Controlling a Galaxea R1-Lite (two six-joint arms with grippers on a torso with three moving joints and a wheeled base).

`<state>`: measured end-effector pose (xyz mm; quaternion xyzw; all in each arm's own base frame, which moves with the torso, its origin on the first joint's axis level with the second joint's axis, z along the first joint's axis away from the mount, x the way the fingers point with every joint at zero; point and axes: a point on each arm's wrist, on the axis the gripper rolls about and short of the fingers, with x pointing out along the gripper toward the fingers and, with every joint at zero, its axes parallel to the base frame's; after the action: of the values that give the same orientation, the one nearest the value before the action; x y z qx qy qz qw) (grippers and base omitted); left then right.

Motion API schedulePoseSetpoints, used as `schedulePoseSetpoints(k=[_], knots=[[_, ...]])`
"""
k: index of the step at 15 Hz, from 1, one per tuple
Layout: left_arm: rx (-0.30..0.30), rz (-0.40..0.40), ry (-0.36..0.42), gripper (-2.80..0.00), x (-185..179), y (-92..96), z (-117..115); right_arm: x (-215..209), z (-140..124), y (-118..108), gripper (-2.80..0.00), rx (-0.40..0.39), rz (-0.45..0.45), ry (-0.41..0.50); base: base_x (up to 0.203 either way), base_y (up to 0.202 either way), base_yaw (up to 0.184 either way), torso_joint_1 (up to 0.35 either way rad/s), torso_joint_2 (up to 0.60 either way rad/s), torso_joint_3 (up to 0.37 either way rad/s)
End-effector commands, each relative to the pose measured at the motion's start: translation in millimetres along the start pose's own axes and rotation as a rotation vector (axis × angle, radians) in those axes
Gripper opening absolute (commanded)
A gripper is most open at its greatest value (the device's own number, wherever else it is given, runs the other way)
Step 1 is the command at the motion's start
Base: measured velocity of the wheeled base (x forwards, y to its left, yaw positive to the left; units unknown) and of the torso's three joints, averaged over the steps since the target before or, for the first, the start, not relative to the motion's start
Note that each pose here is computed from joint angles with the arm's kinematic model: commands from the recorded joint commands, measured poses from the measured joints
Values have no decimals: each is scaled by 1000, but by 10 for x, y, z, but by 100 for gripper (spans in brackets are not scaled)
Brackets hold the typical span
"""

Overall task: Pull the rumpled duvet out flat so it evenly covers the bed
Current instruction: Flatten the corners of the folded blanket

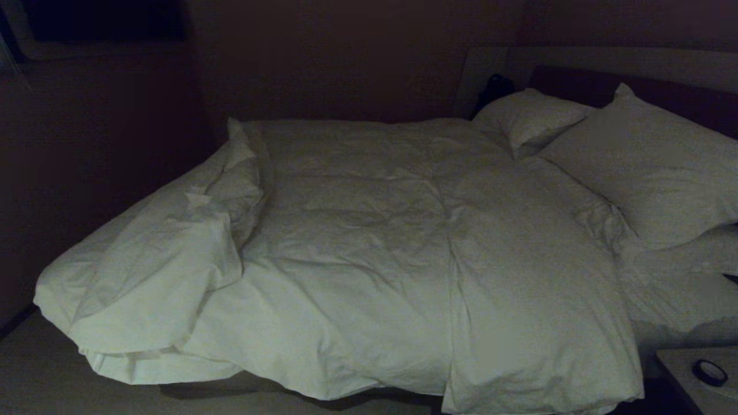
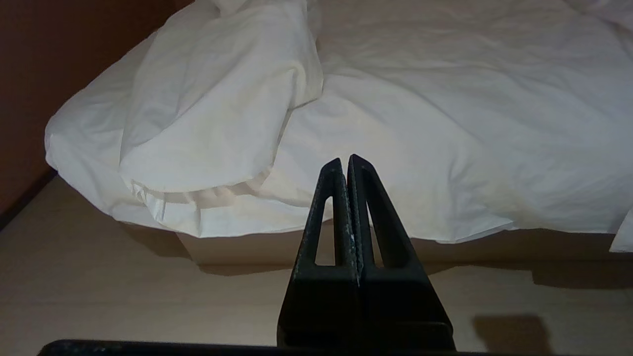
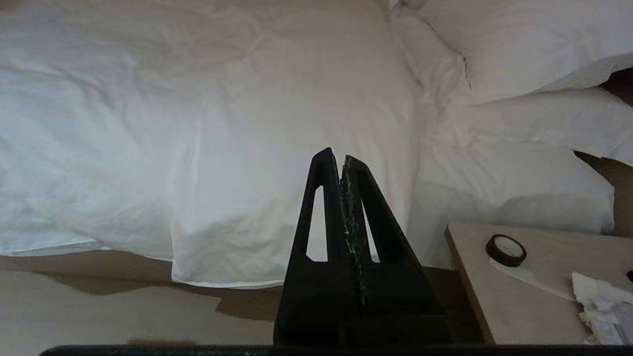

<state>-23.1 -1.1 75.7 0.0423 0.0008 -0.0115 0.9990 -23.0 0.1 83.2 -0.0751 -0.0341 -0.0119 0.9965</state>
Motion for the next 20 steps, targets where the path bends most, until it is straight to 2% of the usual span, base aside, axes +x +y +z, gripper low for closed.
schedulePoseSetpoints(k=[1,6,10,12,13,16,18,20], knots=[[3,0,1,-280,0,0,0,1,-7,6,-280,-1,21,5,0,0,0,0,0,0],[0,0,-1,-280,0,0,1,1,-8,9,-280,-11,34,5,0,0,0,0,0,0],[-3,2,-1,-280,0,0,1,-9,29,-3,-280,-17,8,2,0,0,0,0,0,0],[-3,0,-1,-280,0,0,1,-73,234,-36,-280,-16,-1,-12,0,0,0,0,0,0],[-3,1,1,-280,2,0,-3,-87,324,-50,-280,-14,2,6,0,0,0,0,0,0],[-3,1,-1,-280,0,0,1,90,516,-78,-280,16,18,152,0,0,0,0,0,0],[-3,2,-1,-280,0,0,1,238,631,-94,-280,58,20,221,0,0,0,0,0,0],[-3,2,-1,-280,1,0,0,521,724,-109,-280,128,14,342,0,0,0,0,0,0]])
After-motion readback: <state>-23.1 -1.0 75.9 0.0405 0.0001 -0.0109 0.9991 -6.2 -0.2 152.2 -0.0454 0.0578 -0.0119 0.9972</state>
